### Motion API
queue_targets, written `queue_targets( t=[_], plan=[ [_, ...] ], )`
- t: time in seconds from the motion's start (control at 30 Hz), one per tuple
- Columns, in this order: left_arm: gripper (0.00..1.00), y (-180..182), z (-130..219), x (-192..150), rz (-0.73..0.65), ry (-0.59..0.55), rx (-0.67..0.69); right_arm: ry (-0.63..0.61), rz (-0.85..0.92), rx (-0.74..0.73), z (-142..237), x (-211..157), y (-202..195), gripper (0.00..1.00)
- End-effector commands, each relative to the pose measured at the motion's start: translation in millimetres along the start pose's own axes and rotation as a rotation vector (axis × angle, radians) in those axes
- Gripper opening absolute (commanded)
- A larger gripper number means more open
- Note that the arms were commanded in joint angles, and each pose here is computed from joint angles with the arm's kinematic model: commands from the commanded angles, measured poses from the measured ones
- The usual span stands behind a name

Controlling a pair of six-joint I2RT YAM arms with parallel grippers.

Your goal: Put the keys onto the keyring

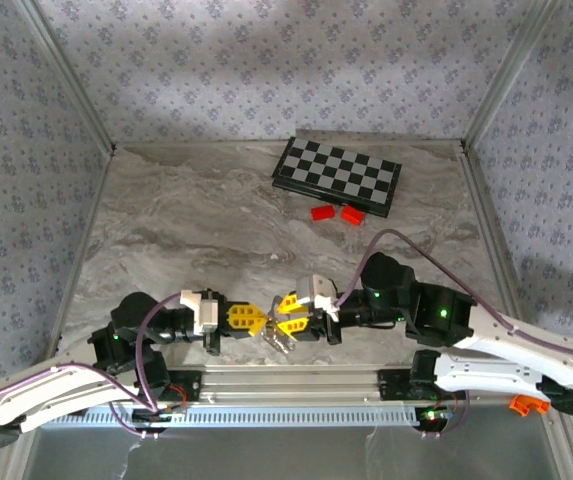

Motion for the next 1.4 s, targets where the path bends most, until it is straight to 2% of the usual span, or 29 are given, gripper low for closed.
queue_targets(
  t=[0.0,0.63,0.93,1.17,1.3,1.37],
  plan=[
    [0.0,0.0,1.9,19.7,-0.018,-0.099,-0.006,-0.022,0.006,-0.008,0.5,2.1,-0.3,0.31],
    [0.0,0.2,0.0,19.3,-0.011,-0.099,-0.014,-0.058,0.014,0.024,-9.4,9.3,-1.5,0.34],
    [0.0,0.8,-2.1,18.8,-0.009,-0.095,-0.015,-0.059,0.012,0.037,-13.5,7.5,-1.7,0.22],
    [0.0,2.1,-3.6,17.1,-0.006,-0.079,-0.006,-0.06,0.013,0.037,-13.4,5.1,-1.7,0.0],
    [0.0,8.2,-4.5,15.5,-0.002,-0.018,0.06,-0.042,0.007,0.001,-13.1,1.2,-4.6,0.0],
    [0.08,12.0,-3.6,13.6,-0.002,0.033,0.106,-0.01,0.011,-0.037,-11.2,0.2,-7.0,0.0]
  ],
)
Point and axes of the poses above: each hand's point on the last joint's axis, 136 mm out from that joint toward the fingers, its own z axis back along the fingers, its own y axis along the line the jaws close on, x = y × z, the point moved 9 cm from there along z, back along the fingers, and after that the axes turned 6 degrees about -z, right-handed, at the moved point
